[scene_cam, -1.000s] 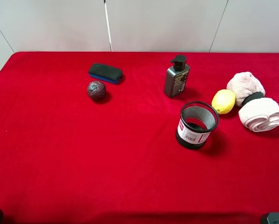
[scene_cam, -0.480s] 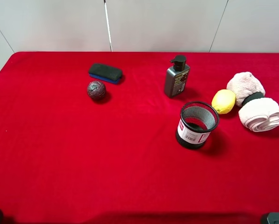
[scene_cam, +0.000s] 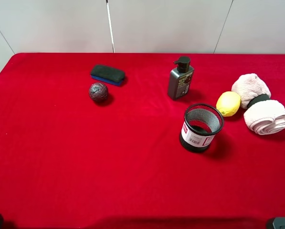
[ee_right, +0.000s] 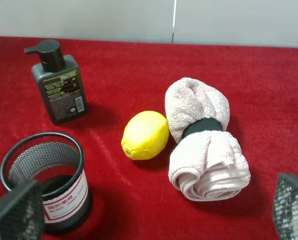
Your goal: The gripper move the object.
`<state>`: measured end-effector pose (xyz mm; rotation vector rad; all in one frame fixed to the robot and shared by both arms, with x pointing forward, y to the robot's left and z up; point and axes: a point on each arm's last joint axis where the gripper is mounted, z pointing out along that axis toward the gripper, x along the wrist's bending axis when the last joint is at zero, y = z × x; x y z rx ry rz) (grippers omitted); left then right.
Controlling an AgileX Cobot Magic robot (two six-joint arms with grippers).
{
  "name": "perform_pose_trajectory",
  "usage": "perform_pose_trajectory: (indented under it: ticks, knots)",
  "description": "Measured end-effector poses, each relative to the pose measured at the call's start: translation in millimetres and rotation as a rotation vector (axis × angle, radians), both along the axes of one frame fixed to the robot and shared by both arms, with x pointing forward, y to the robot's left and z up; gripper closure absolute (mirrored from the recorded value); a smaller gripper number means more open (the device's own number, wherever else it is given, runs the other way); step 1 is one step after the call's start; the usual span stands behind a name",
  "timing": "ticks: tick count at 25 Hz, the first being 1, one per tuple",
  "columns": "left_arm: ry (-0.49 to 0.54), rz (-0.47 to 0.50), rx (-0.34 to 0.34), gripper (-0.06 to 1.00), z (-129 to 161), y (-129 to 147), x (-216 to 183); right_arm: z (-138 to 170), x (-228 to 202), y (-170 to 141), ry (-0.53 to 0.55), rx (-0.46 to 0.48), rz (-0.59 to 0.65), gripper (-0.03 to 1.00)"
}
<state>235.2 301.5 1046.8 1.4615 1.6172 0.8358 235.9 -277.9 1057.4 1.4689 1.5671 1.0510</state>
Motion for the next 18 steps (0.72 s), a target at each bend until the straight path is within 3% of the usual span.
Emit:
perform_pose_trajectory:
  ticks: [18]
  knots:
    - [0.000,-0.003,0.006,0.05,0.0,0.0,0.0,0.0,0.0,0.0,0.000,0.000,0.000,0.27]
